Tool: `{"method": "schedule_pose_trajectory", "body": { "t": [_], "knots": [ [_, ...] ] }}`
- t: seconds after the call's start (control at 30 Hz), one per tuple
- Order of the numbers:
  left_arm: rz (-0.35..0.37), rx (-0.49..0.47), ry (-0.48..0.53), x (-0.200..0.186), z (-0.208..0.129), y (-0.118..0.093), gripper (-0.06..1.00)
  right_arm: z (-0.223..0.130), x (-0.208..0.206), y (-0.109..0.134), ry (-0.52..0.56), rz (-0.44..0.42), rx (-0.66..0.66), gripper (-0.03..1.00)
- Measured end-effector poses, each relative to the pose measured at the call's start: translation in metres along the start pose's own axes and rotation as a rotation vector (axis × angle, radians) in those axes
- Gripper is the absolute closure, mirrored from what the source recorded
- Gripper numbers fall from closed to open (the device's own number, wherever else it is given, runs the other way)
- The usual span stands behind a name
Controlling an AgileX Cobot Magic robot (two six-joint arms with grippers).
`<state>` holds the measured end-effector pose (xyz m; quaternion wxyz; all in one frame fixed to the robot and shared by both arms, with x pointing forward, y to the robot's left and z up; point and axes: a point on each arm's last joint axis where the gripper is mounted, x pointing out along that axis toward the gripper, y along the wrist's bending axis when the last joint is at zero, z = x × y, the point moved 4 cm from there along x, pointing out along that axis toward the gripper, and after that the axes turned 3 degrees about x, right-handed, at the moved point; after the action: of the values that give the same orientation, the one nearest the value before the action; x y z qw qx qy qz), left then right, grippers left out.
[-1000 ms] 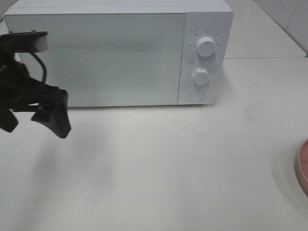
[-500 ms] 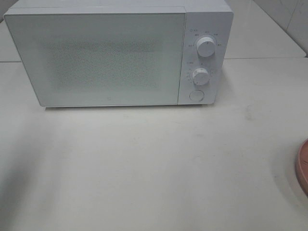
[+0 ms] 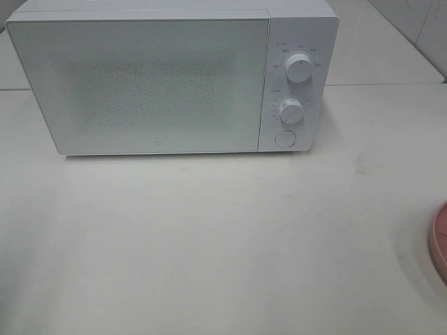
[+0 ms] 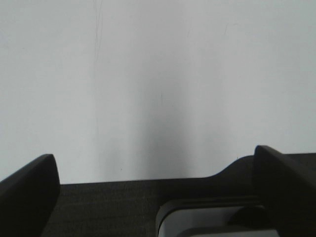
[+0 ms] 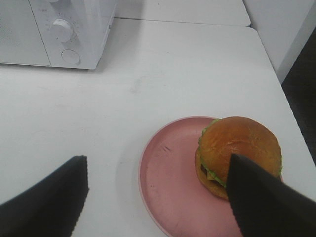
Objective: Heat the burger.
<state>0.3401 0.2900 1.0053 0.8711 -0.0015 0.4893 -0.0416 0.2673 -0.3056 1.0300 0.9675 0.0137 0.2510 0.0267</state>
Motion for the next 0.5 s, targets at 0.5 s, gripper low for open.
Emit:
{"method": "schedule_pose_trajectory", "body": {
  "t": [0.5],
  "knots": [
    [-0.003,0.018,-0.375,-0.048,-0.027,-0.002,-0.03,0.000,0.000,0.000,0.000,0.000,0.000,0.22]
  ]
}}
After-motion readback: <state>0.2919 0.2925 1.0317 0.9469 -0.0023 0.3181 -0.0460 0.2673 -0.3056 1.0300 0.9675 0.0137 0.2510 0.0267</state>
